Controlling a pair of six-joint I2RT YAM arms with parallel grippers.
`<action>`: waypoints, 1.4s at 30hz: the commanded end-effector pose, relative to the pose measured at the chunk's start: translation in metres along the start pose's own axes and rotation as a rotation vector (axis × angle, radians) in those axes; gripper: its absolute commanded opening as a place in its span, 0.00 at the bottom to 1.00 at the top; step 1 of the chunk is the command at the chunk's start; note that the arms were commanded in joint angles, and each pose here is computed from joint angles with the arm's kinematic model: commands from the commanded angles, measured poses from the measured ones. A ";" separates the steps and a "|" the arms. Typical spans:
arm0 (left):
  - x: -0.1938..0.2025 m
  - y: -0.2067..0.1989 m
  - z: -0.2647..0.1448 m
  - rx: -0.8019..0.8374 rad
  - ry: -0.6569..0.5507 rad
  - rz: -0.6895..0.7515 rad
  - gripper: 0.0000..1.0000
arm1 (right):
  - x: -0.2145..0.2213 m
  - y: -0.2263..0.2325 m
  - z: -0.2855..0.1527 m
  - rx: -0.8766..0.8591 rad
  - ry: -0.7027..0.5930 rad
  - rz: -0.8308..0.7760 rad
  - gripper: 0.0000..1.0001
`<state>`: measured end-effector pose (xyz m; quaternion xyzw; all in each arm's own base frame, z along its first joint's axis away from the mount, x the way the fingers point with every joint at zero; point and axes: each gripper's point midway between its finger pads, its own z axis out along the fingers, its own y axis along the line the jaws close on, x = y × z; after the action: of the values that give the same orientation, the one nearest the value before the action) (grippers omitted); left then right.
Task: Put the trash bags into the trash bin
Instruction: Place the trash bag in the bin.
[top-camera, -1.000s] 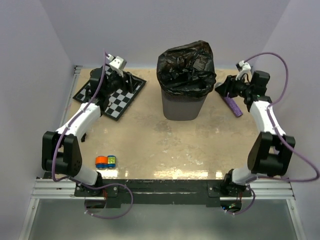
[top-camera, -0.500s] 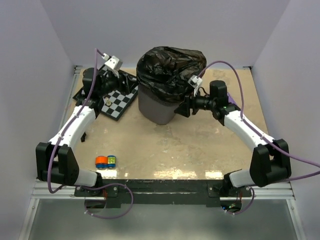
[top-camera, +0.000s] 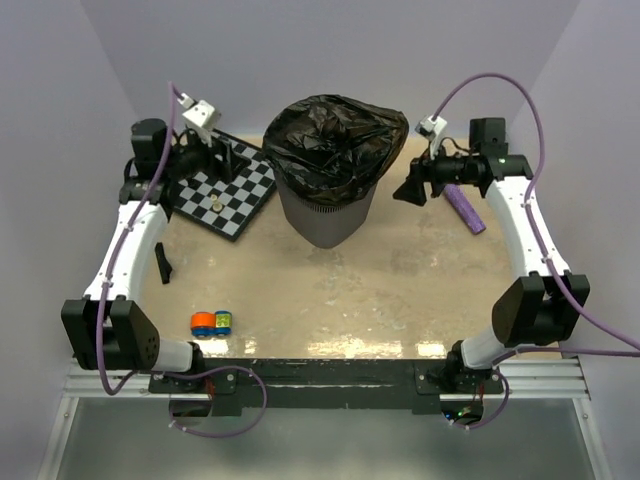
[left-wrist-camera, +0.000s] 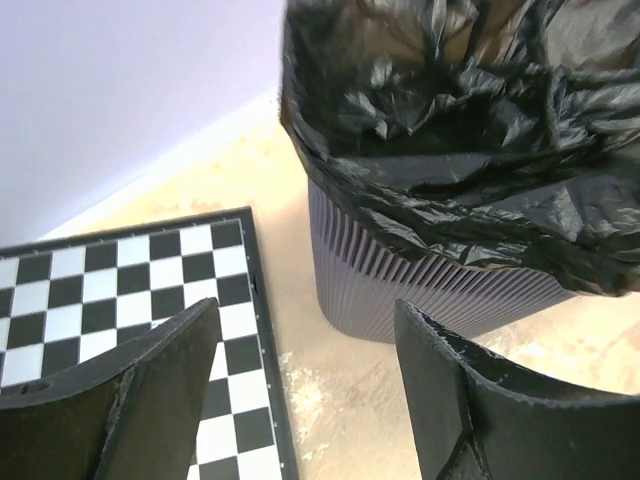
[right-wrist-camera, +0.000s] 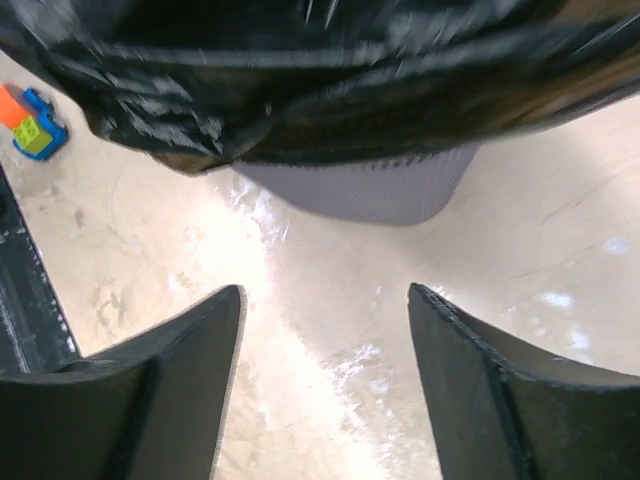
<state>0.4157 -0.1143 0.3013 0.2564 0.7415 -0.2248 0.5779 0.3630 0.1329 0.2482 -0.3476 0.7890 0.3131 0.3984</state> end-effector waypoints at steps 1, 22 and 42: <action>-0.039 -0.011 -0.021 0.172 -0.113 -0.098 0.76 | -0.049 -0.027 -0.044 0.092 -0.149 0.019 0.76; -0.047 -0.030 0.043 0.366 -0.154 -0.364 0.74 | -0.170 -0.063 -0.021 -0.094 -0.556 0.137 0.98; -0.034 -0.036 0.040 0.384 -0.103 -0.379 0.19 | -0.145 -0.093 0.013 -0.002 -0.500 0.181 0.86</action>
<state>0.4374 -0.1681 0.3177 0.1885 0.6959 -0.4750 0.5046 0.5063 0.1376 0.3251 -0.1713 0.7054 0.4475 0.5223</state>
